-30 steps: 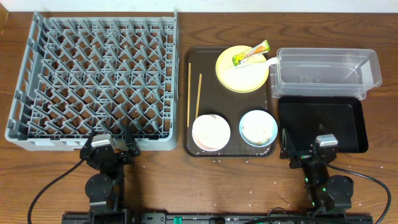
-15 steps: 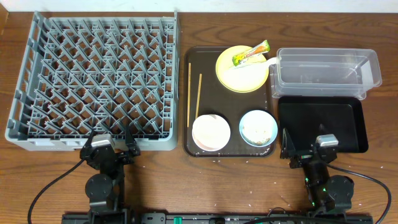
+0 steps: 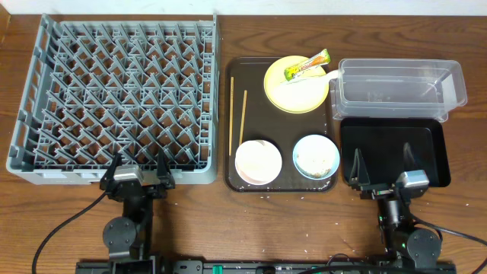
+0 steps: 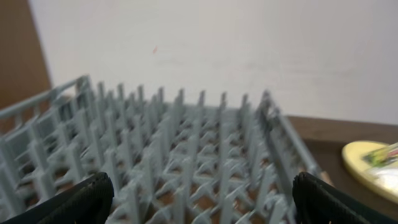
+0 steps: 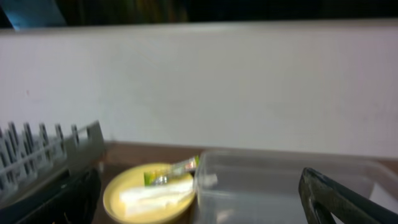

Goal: Sort waste into correct bins and load items into the dishwasher
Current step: 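Reach the right gripper to the yellow plate and grasp the white tissue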

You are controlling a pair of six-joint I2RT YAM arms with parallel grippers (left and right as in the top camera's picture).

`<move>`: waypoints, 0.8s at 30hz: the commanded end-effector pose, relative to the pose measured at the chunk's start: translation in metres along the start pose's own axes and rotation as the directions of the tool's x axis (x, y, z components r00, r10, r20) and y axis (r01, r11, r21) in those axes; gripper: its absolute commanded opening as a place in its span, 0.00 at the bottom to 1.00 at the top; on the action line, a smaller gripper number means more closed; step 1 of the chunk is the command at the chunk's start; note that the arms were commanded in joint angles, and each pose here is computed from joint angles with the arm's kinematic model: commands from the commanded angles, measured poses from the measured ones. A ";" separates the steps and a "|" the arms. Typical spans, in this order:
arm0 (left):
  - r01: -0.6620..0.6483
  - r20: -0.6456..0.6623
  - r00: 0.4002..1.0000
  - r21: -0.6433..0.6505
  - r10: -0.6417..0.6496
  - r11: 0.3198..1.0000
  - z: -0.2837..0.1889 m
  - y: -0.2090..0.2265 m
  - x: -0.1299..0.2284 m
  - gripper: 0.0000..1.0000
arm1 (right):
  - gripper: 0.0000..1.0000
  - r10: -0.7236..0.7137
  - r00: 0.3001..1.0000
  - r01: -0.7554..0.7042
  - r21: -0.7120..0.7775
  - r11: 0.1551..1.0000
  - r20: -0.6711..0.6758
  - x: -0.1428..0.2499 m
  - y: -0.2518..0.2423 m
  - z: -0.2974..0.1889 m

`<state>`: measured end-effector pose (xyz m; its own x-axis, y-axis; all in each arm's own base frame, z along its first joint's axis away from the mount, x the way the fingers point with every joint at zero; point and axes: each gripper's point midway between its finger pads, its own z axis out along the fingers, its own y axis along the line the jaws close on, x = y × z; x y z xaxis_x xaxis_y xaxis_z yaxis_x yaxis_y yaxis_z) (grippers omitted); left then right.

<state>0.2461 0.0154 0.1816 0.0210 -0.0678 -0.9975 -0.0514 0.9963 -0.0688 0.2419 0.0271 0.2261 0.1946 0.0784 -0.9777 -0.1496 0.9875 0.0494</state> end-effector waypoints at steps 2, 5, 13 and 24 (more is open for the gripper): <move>-0.007 0.034 0.999 0.093 0.004 0.996 -0.003 -0.016 -0.014 0.93 | 0.99 0.057 0.998 -0.056 -0.024 0.998 0.039 -0.019 0.005 0.000; -0.009 0.049 0.999 0.094 0.004 0.996 -0.004 -0.017 -0.026 0.93 | 0.99 0.058 0.998 -0.057 -0.023 0.998 0.026 -0.027 0.006 0.005; -0.006 0.017 1.000 0.113 0.004 0.994 0.007 -0.024 -0.075 0.93 | 0.99 0.065 0.993 -0.076 -0.120 0.990 -0.098 -0.063 0.024 0.052; 0.134 -0.378 0.926 0.300 -0.011 0.945 0.050 -0.065 -0.115 0.93 | 0.99 0.078 0.830 -0.282 -0.296 0.913 -0.552 -0.074 0.064 0.177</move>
<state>0.2909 -0.0276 0.2776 -0.3343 -0.0950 -0.9377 0.1827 0.9695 -0.1633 0.3756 0.0887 0.3189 -0.3443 0.0909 -0.9345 -0.3951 0.8888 0.2320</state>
